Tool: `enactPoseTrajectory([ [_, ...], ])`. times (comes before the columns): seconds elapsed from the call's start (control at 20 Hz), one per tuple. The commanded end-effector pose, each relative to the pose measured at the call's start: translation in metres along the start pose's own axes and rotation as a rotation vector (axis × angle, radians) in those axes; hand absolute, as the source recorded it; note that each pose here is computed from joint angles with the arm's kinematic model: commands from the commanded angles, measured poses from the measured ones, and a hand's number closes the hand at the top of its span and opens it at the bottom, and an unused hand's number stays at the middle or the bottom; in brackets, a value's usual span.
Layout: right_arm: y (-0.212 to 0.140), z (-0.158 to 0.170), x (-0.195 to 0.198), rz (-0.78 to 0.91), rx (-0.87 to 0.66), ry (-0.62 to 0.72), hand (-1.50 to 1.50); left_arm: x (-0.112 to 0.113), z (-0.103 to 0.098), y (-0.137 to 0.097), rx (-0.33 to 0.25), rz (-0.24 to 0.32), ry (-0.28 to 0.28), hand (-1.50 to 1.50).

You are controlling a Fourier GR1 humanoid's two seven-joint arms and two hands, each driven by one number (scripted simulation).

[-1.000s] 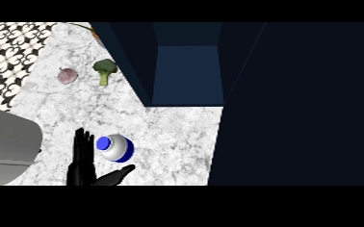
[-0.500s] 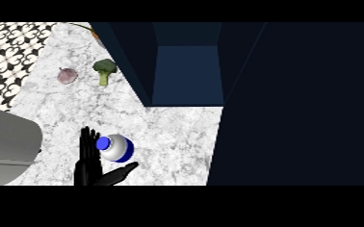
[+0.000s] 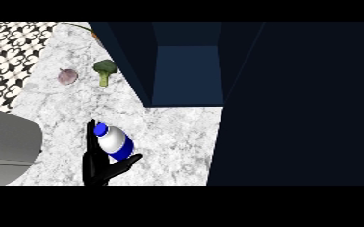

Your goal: Pick up the bottled water, place it into the cabinet and close the cabinet

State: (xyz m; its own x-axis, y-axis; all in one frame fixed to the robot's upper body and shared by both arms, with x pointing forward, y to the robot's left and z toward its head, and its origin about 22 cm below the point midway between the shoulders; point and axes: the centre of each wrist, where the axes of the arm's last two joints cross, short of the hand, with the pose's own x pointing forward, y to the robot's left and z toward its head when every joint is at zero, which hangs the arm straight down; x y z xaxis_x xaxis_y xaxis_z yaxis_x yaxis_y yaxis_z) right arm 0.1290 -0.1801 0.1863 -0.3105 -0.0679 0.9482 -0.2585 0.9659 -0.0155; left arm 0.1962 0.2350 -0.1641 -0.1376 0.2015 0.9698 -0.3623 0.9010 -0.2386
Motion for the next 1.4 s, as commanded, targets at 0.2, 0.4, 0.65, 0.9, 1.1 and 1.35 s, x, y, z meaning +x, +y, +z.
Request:
enactPoseTrajectory([
  [0.2,0.000,0.024,0.026,-0.004,-0.026,-0.069,-1.50,-0.005,-0.008,0.000,-0.099,0.123,0.061,1.50],
  [0.4,-0.013,0.029,0.027,0.015,-0.051,-0.070,-1.50,0.001,-0.030,-0.030,-0.112,0.068,0.001,1.50],
  [0.65,-0.025,0.030,0.023,0.021,-0.033,-0.074,-1.50,-0.006,-0.011,-0.035,-0.123,-0.090,-0.132,1.50],
  [0.9,-0.027,0.026,0.010,0.076,-0.067,-0.050,-1.50,0.014,-0.056,-0.052,-0.311,-0.030,-0.094,1.50],
  [1.1,-0.038,0.027,0.018,0.080,-0.107,-0.073,-1.50,0.015,-0.059,-0.057,-0.489,0.009,-0.041,1.50],
  [1.35,-0.056,0.026,0.008,0.098,-0.131,-0.069,-1.50,0.025,-0.074,-0.099,-0.557,0.155,-0.028,1.50],
])
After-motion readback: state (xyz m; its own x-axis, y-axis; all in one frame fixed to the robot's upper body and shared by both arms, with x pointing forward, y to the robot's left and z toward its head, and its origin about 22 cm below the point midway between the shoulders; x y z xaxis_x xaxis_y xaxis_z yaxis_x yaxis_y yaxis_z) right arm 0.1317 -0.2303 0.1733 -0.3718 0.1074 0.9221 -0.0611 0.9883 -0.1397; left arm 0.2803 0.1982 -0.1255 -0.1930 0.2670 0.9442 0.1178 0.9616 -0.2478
